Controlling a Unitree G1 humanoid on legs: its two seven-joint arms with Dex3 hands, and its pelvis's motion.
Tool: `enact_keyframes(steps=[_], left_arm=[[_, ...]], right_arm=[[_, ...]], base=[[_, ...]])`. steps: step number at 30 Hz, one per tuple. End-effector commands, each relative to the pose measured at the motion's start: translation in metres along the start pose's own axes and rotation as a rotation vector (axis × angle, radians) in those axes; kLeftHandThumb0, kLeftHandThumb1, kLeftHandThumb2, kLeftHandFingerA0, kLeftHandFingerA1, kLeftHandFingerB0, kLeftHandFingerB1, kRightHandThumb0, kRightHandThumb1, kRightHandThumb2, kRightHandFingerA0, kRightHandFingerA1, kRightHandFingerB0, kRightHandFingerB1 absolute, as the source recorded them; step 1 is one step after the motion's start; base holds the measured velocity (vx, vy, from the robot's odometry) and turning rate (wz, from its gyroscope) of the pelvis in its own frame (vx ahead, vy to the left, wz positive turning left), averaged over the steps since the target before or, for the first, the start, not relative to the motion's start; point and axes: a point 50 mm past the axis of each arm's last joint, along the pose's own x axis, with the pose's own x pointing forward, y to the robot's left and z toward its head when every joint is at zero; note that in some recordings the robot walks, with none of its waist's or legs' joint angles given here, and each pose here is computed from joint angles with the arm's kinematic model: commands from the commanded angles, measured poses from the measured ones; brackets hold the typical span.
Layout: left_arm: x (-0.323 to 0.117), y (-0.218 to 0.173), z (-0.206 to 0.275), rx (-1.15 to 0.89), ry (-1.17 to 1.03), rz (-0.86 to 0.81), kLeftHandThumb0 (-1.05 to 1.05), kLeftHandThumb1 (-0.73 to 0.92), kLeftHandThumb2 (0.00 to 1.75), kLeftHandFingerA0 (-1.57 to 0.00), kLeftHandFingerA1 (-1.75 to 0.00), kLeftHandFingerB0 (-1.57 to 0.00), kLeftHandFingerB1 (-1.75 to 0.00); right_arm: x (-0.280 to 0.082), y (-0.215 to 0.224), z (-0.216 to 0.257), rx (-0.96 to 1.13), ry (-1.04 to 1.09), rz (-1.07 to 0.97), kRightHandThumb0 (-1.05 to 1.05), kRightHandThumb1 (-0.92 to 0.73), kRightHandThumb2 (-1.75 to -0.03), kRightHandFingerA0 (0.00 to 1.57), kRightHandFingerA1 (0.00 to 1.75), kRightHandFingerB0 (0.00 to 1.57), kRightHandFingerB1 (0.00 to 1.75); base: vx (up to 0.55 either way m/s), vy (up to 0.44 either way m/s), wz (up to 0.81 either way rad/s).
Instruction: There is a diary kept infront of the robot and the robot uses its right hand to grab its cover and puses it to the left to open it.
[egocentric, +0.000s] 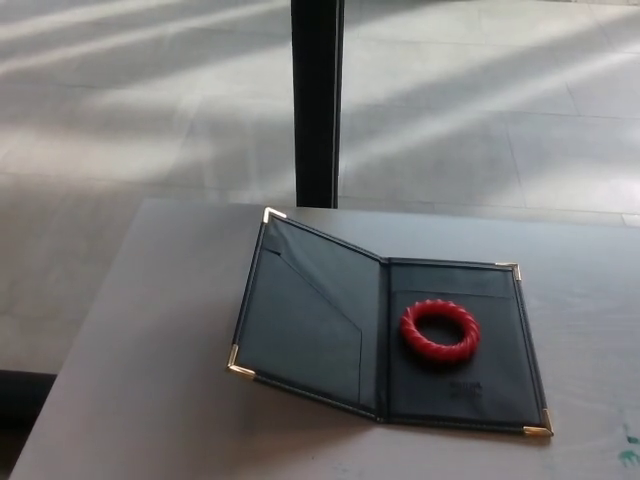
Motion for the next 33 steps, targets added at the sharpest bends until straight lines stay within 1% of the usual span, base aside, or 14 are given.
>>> enact_keyframes(steps=[1,2,3,6,7,25,26,27,28,29,30,31,32,33], left_arm=[[-0.004,0.034,0.035,-0.058,-0.132,0.055,-0.69,0.92,0.97,-0.27,-0.89,-0.21,-0.70],[-0.004,0.034,0.035,-0.056,-0.133,0.054,-0.69,0.92,0.97,-0.24,-1.03,-0.20,-0.77],[-0.004,0.034,0.034,-0.057,-0.132,0.054,-0.60,0.85,1.29,-0.40,-0.83,-0.14,-0.63],[-0.004,0.035,0.031,-0.064,-0.128,0.058,-0.59,0.85,1.29,-0.39,-0.82,-0.15,-0.63],[-0.004,0.038,0.031,-0.067,-0.131,0.060,-0.69,0.92,0.96,-0.27,-0.89,-0.21,-0.70],[-0.005,0.048,0.028,-0.088,-0.121,0.088,-0.69,0.92,0.97,-0.19,-1.11,-0.17,-0.80],[-0.004,0.048,0.028,-0.084,-0.122,0.091,-0.70,0.92,0.96,-0.22,-1.10,-0.17,-0.79],[-0.004,0.048,0.028,-0.088,-0.122,0.089,-0.69,0.92,0.96,-0.21,-1.09,-0.17,-0.79],[-0.003,0.049,0.028,-0.080,-0.123,0.091,-0.64,0.88,1.29,-0.41,-0.86,-0.21,-0.69],[-0.003,0.048,0.028,-0.082,-0.123,0.088,-0.64,0.88,1.29,-0.41,-0.86,-0.21,-0.69],[-0.002,0.048,0.028,-0.068,-0.120,0.090,-0.68,0.92,0.98,-0.22,-1.06,-0.18,-0.82],[-0.002,0.049,0.028,-0.070,-0.121,0.085,-0.64,0.88,1.29,-0.38,-0.83,-0.17,-0.66],[-0.003,0.049,0.027,-0.069,-0.124,0.086,-0.69,0.92,0.98,-0.21,-1.08,-0.17,-0.79],[-0.003,0.049,0.027,-0.068,-0.124,0.086,-0.70,0.92,0.98,-0.21,-1.06,-0.17,-0.77]], right_arm=[[-0.131,-0.073,-0.139,0.426,0.356,-0.716,-0.65,-0.77,-0.63,0.81,0.75,0.73,0.55],[-0.142,-0.072,-0.147,0.419,0.397,-0.756,-0.68,-0.81,-0.64,0.81,0.76,0.74,0.56],[-0.150,-0.072,-0.151,0.402,0.438,-0.791,-0.67,-0.82,-0.64,0.81,0.73,0.73,0.56],[-0.155,-0.074,-0.155,0.416,0.447,-0.812,-0.69,-0.82,-0.65,0.82,0.75,0.71,0.57],[-0.161,-0.073,-0.162,0.414,0.484,-0.826,-0.66,-0.83,-0.65,0.79,0.73,0.68,0.56],[-0.205,-0.018,-0.222,0.741,0.882,-0.810,-0.75,-0.85,-0.65,0.64,0.69,0.54,0.52],[-0.205,-0.010,-0.225,0.826,0.906,-0.822,-0.71,-0.66,-1.01,0.64,0.78,0.55,0.64],[-0.205,-0.006,-0.226,0.859,0.921,-0.813,-0.70,-0.69,-1.03,0.62,0.79,0.52,0.64],[-0.205,-0.001,-0.225,0.881,0.936,-0.798,-0.71,-0.89,-0.67,0.61,0.79,0.54,0.56],[-0.204,-0.001,-0.225,0.886,0.934,-0.798,-0.71,-0.89,-0.67,0.61,0.79,0.54,0.56],[-0.204,0.001,-0.225,0.889,0.935,-0.786,-0.71,-0.90,-0.67,0.61,0.81,0.53,0.56],[-0.203,0.002,-0.224,0.892,0.943,-0.785,-0.74,-0.90,-0.68,0.63,0.85,0.54,0.57],[-0.202,0.003,-0.225,0.910,0.952,-0.788,-0.72,-0.89,-0.67,0.63,0.87,0.57,0.59],[-0.202,0.003,-0.225,0.917,0.952,-0.782,-0.72,-0.89,-0.67,0.63,0.89,0.56,0.59]], base=[[0.00,0.000,0.00],[0.00,0.000,0.00],[0.00,0.000,0.00],[0.00,0.000,0.00],[0.00,0.000,0.00],[0.00,0.000,0.00],[0.00,0.000,0.00],[0.00,0.000,0.00],[0.00,0.000,0.00],[0.00,0.000,0.00],[0.00,0.000,0.00],[0.00,0.000,0.00],[0.00,0.000,0.00],[0.00,0.000,0.00]])
